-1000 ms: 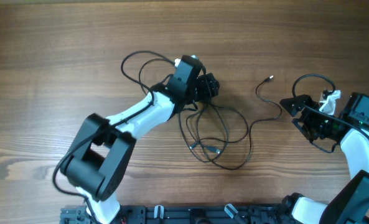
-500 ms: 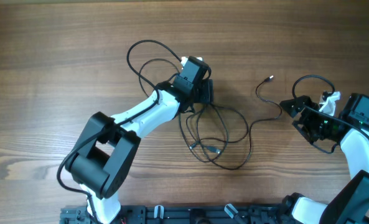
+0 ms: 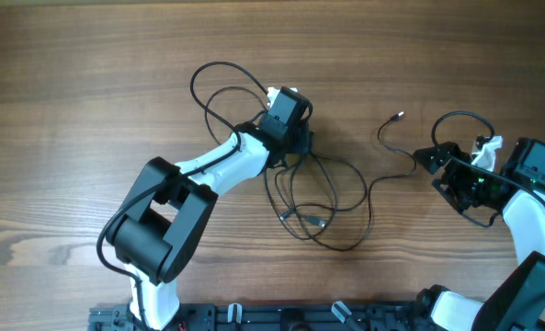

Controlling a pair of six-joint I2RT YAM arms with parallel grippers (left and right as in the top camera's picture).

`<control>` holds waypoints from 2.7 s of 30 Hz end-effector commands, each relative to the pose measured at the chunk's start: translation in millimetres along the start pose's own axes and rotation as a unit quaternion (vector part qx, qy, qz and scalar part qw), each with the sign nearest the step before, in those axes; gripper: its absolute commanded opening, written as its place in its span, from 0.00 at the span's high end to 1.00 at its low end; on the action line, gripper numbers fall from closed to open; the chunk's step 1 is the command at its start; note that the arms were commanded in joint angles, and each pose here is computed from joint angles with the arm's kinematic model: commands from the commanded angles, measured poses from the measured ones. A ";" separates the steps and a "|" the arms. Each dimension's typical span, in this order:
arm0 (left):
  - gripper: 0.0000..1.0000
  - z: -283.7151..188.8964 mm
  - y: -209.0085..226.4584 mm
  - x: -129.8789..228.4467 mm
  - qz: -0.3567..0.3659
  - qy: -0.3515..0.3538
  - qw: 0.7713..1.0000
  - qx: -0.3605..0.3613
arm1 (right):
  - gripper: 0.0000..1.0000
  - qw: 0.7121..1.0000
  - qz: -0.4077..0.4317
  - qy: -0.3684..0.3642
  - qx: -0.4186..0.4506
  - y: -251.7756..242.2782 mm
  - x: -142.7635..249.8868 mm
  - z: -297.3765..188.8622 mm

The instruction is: Untangle cables

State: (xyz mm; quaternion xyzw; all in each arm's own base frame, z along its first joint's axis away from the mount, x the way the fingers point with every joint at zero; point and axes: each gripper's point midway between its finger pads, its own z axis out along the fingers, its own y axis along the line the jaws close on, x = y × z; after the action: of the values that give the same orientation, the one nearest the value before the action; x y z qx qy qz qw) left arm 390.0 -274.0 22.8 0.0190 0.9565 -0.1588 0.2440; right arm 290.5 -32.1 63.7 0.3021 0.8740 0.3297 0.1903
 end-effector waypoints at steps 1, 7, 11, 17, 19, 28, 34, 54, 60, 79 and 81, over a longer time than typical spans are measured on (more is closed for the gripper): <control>0.71 12.2 6.3 6.4 0.008 0.007 1.000 -0.016 | 0.01 1.000 -0.009 -0.005 0.007 0.4 -1.3 -1.2; 0.96 16.9 9.9 10.2 0.008 0.012 1.000 -0.021 | 0.00 1.000 -0.010 0.001 0.008 -0.1 1.5 -1.2; 0.96 -16.1 -3.3 -12.0 0.012 -0.017 1.000 -0.003 | 0.00 1.000 0.005 0.017 0.013 -2.7 10.3 -1.4; 0.96 -101.9 -25.0 -47.5 0.024 -0.079 0.996 0.034 | 0.00 1.000 0.014 0.005 0.015 -3.0 4.1 -1.2; 0.96 -116.2 -26.7 -50.4 0.029 -0.086 0.995 0.038 | 0.00 1.000 0.002 -0.009 0.011 -0.8 -3.6 -1.2; 0.96 -127.4 -26.5 -49.9 0.038 -0.087 0.995 0.038 | 0.00 0.996 -0.053 -0.071 -0.007 11.2 -36.3 -3.8; 0.96 -173.1 -25.5 -56.8 0.034 -0.112 0.992 0.049 | 0.00 0.996 -0.056 -0.073 -0.008 11.8 -37.5 -4.0; 0.96 -185.0 -21.7 -54.8 0.002 -0.110 0.993 0.052 | 0.00 0.962 0.273 0.022 -0.018 11.7 8.2 -0.3; 0.96 -185.2 -29.5 -50.8 0.005 -0.098 0.992 0.074 | 0.00 0.961 -0.056 0.143 -0.229 105.4 65.9 0.4; 0.96 -184.3 -32.7 -39.6 0.006 -0.063 0.993 0.100 | 0.00 0.979 -0.092 0.181 -0.031 104.7 126.3 66.2; 0.96 -184.2 -33.6 -37.9 0.007 -0.059 0.993 0.103 | 0.05 0.966 -0.136 0.205 -0.084 119.1 135.6 61.2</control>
State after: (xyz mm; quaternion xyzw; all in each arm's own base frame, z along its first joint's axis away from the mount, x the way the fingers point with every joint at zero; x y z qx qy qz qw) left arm 336.0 -245.4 192.8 0.0398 0.9240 -0.2431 0.2923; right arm 267.5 152.7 77.2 0.1254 0.8979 0.4185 0.0543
